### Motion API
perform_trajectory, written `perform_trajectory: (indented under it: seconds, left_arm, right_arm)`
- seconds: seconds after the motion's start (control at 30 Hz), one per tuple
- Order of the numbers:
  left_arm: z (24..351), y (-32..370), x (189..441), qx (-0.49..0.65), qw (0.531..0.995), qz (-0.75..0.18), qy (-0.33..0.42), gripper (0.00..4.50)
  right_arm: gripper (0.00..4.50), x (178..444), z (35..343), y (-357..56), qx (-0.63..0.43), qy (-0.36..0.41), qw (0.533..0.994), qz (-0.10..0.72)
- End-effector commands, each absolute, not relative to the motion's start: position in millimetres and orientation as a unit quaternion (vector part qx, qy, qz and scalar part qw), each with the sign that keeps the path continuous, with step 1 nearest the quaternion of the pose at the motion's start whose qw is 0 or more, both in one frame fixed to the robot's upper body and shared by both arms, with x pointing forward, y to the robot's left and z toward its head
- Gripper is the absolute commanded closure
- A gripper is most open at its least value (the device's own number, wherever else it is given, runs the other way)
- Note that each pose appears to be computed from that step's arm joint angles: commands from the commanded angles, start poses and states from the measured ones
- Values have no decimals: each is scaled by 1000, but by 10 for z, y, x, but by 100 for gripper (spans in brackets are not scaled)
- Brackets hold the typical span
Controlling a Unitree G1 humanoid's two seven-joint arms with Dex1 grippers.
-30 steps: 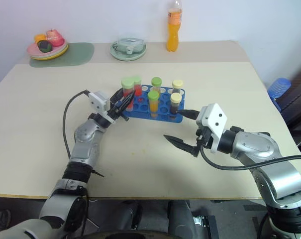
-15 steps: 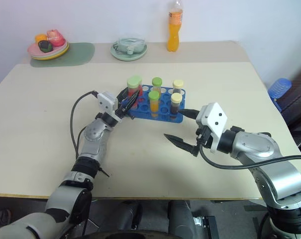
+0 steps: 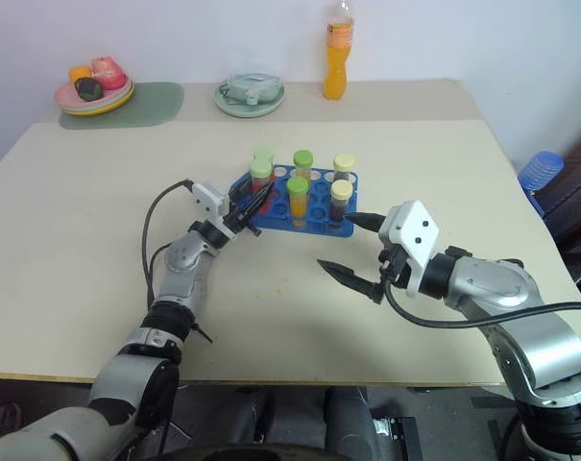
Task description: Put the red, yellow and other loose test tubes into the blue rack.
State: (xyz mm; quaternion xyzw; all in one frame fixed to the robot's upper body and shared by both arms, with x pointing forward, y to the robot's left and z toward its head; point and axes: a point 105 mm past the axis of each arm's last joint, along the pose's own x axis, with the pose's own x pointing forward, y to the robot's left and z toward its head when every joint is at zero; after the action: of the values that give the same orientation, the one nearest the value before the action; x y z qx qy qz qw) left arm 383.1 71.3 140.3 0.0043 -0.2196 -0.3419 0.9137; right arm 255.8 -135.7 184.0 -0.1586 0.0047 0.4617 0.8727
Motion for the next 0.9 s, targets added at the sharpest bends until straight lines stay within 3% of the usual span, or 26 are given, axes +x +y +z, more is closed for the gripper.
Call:
perform_trajectory:
  seconds: [0.03,0.2,0.57,0.9]
  left_arm:
    - [1436,679,3795,1,906,-355,-233,243]
    - [1406,720,3830,11,915,-339,-219,4]
    - [1467,945,3668,18,913,-354,-202,4]
    - [1479,1729,3264,54,920,-347,-171,4]
  right_arm:
    - [0,2518,1969,-1334,-167,-29,870,462]
    - [0,2522,1960,-1339,-166,-29,871,462]
    - [0,2654,1839,-1423,-138,-34,894,425]
    - [0,2821,1594,-1582,-133,-30,910,391]
